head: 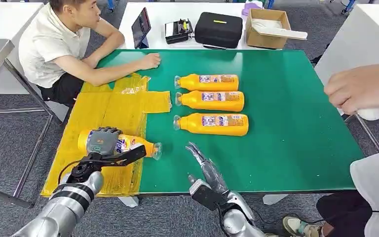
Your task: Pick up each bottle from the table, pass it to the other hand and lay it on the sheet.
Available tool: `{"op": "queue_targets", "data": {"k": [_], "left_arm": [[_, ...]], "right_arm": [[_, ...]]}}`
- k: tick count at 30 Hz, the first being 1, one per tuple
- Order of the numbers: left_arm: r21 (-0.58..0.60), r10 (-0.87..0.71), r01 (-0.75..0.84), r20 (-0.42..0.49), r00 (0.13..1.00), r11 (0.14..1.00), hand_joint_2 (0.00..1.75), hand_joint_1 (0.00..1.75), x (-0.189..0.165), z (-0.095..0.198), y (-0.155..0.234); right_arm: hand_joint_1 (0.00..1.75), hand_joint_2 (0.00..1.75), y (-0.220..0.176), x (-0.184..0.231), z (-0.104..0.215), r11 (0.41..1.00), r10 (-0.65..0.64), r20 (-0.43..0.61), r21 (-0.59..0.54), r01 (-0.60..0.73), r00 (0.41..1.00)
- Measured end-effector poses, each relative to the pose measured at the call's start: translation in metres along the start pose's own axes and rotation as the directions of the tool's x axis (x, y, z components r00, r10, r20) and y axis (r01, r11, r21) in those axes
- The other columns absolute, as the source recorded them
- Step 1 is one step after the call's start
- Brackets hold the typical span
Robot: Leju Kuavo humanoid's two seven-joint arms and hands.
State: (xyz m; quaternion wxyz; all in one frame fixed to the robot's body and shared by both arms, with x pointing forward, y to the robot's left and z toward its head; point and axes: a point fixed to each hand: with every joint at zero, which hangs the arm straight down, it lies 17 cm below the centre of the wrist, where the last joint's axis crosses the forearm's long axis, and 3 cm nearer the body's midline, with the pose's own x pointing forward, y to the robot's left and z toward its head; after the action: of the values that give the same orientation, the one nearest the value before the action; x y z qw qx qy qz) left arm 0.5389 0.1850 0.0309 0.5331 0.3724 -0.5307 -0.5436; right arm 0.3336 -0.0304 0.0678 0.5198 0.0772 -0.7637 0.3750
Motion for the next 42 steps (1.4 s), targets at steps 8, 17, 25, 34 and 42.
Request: {"op": "queue_targets", "data": {"k": [8,17,25,34,42], "left_arm": [[-0.038,-0.001,0.001,-0.009,1.000,0.999,1.75,0.00,-0.004,-0.001,-0.007],[-0.239,0.060,-0.062,-0.016,0.998,0.969,1.75,0.00,-0.008,0.002,-0.032],[-0.275,0.077,-0.070,0.016,0.997,0.959,1.75,0.00,-0.009,0.004,-0.036],[-0.284,0.076,-0.061,0.040,0.996,0.957,1.75,0.00,-0.009,0.004,-0.037],[-0.141,0.229,-0.209,0.141,0.963,0.968,1.75,0.00,0.023,0.010,-0.019]], "right_arm": [[0.00,0.00,0.000,0.001,-0.001,1.000,-0.003,0.001,-0.004,0.003,1.000],[0.00,0.00,-0.002,-0.001,0.000,1.000,-0.001,0.006,-0.008,0.001,1.000],[0.00,0.00,-0.005,-0.006,0.000,1.000,-0.002,-0.001,-0.010,0.002,1.000],[0.00,0.00,-0.005,-0.009,0.000,1.000,0.002,-0.001,-0.011,-0.002,1.000],[0.00,0.00,-0.023,-0.013,0.003,0.980,0.183,-0.010,-0.080,-0.183,0.983]]}}
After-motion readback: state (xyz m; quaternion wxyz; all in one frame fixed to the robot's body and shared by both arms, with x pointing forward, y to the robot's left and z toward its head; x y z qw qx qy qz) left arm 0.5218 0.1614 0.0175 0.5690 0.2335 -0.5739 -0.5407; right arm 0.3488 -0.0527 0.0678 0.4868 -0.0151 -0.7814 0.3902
